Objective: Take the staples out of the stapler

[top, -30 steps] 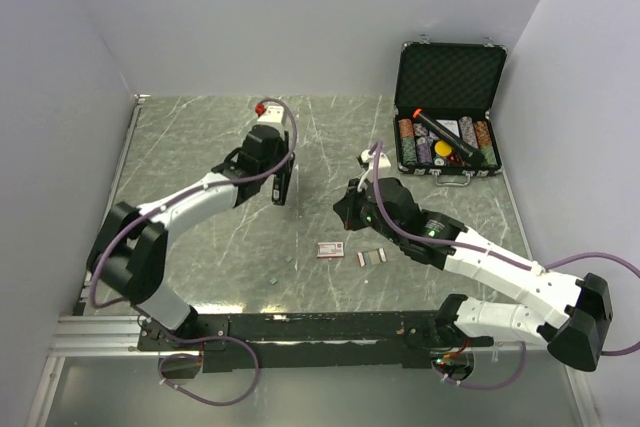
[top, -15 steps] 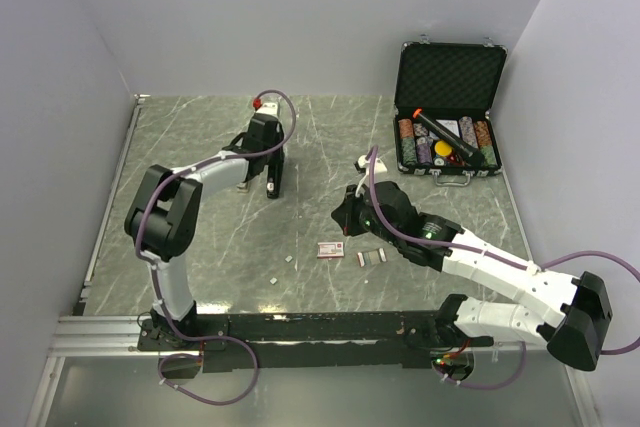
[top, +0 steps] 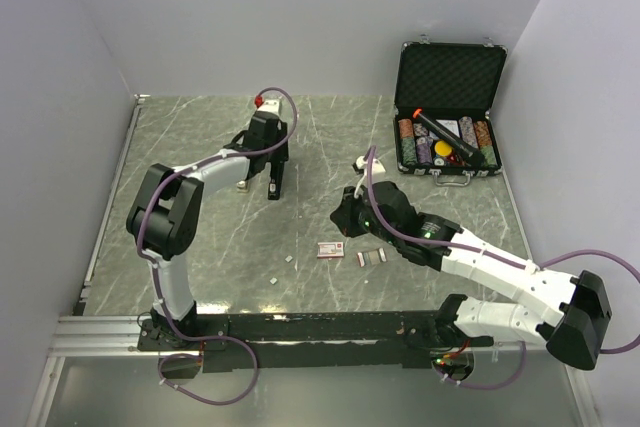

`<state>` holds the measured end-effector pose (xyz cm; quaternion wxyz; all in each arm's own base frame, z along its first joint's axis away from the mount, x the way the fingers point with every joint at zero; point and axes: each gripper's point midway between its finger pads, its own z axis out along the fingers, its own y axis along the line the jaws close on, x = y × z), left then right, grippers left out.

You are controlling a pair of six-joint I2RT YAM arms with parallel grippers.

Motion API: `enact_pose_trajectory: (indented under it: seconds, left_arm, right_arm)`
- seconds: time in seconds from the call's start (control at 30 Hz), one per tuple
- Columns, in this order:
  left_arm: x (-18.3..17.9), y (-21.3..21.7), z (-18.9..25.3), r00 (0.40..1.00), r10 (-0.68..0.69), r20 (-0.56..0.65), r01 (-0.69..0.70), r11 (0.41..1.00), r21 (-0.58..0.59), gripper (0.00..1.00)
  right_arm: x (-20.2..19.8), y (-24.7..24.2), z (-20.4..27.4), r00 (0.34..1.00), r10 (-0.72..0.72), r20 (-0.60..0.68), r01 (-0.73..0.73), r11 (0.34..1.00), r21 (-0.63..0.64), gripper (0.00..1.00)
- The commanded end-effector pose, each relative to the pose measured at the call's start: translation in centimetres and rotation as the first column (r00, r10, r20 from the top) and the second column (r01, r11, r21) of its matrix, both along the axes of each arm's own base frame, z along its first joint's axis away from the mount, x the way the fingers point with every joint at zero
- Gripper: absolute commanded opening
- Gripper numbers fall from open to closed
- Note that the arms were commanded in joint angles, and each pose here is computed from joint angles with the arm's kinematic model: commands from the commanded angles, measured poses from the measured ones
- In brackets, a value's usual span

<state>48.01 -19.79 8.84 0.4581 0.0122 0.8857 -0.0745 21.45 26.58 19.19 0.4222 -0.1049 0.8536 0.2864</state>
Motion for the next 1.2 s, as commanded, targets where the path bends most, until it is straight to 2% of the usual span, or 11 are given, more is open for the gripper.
enact_pose_trajectory:
  seconds: [0.0,0.2,0.37,0.6,0.8,0.87,1.17]
  left_arm:
    - [1.6,-1.2,4.8,0.994,-0.023,0.11,0.03,0.998,-0.059,0.56]
    - [1.2,-1.1,7.4,0.988,-0.02,0.154,0.034,0.996,-0.088,0.59]
    - [-0.6,-1.4,11.1,0.98,-0.042,0.194,0.07,0.987,-0.144,0.59]
    - [-5.6,-1.0,15.6,0.963,-0.057,0.262,0.133,0.951,-0.28,0.6]
    - [-10.3,-0.5,18.6,0.952,-0.097,0.289,0.199,0.916,-0.349,0.6]
    - [-12.2,0.0,20.8,0.934,-0.11,0.339,0.239,0.9,-0.366,0.6]
    - [-19.1,2.8,22.3,0.921,-0.157,0.356,0.282,0.9,-0.332,0.63]
  right_arm:
    - [0.2,0.1,1.5,1.0,0.006,0.017,-0.007,1.0,0.014,0.22]
    - [-0.4,-0.3,1.8,0.999,0.027,0.019,-0.027,1.0,0.007,0.32]
    - [-0.9,0.0,1.0,0.997,0.075,0.002,-0.075,0.997,-0.02,0.38]
    - [-2.9,2.0,-0.1,0.974,0.223,-0.03,-0.223,0.975,-0.008,0.49]
    - [-3.9,3.9,-1.9,0.952,0.298,-0.076,-0.304,0.95,-0.079,0.55]
    - [-4.1,4.7,-2.3,0.945,0.315,-0.086,-0.323,0.941,-0.105,0.57]
    - [-4.0,8.3,-5.7,0.924,0.351,-0.151,-0.377,0.9,-0.217,0.6]
